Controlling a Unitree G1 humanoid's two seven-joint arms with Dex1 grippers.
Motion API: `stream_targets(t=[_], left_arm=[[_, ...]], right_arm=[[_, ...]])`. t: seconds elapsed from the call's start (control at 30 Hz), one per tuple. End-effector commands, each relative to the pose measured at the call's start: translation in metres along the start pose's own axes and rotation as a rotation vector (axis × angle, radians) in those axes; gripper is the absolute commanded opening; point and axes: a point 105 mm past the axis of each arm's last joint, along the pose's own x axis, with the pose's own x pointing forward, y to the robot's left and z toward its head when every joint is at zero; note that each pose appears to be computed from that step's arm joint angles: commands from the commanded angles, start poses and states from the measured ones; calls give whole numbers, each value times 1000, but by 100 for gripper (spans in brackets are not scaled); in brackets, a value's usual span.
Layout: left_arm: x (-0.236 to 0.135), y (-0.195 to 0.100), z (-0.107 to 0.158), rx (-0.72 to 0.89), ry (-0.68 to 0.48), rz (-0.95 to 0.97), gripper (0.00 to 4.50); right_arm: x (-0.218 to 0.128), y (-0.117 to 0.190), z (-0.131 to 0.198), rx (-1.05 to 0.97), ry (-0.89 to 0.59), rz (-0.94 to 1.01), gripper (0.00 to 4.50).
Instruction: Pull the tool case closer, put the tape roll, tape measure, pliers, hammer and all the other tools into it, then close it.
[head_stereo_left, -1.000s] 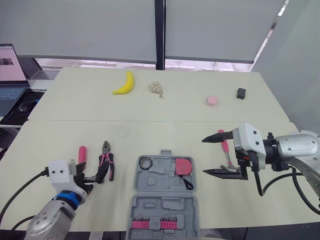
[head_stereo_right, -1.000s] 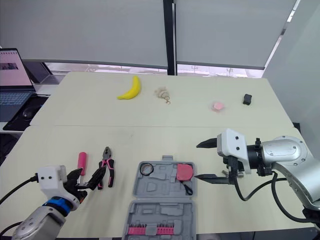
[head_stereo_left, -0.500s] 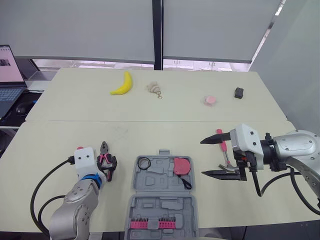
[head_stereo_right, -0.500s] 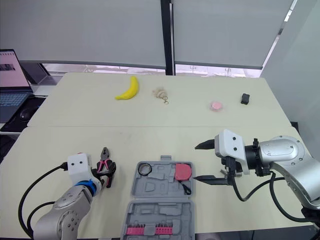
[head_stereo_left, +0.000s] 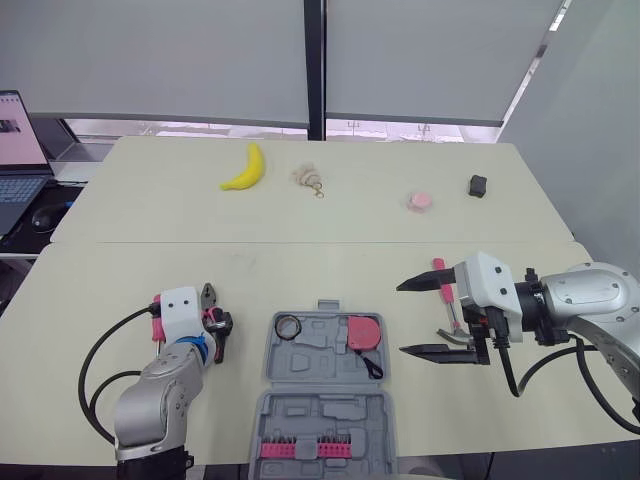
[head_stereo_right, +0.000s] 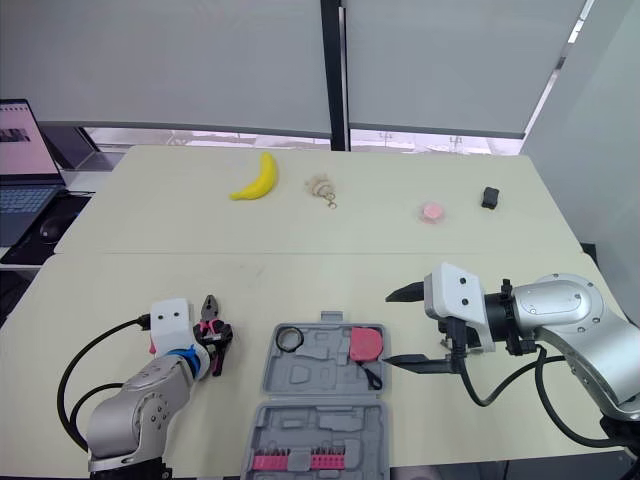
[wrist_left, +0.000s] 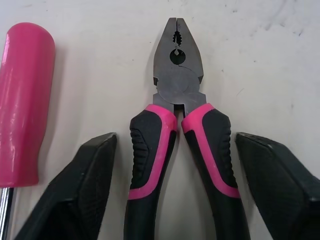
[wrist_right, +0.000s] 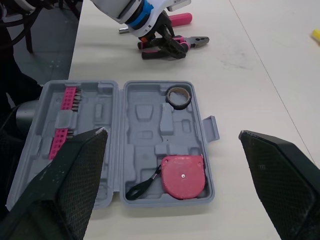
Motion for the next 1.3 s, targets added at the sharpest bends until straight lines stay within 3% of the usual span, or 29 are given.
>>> stream_targets(t=[0.03, 0.2, 0.4, 0.53, 0.73, 1.0, 1.3], left_arm=[[2, 6, -9, 32, 25, -10, 248], [0, 13, 0, 17, -42, -22, 245], [-12, 7, 49, 25, -298, -54, 245], [-23, -12, 80, 87, -435, -165, 245], [-36, -38, 107, 253, -539, -372, 245], [-49, -83, 129, 534, -609, -752, 245], [-66, -130, 123, 936, -530, -1229, 245]], right_arm=[[0, 3, 6, -32, -13, -1, 450], [-2, 3, 4, -29, -6, -16, 450], [-3, 2, 3, -18, -9, -45, 450], [-5, 1, 1, -9, -10, -68, 450], [-8, -1, -1, 2, -7, -102, 450], [-18, -1, -7, 35, 16, -179, 450], [-41, 8, -21, 100, 90, -323, 450]])
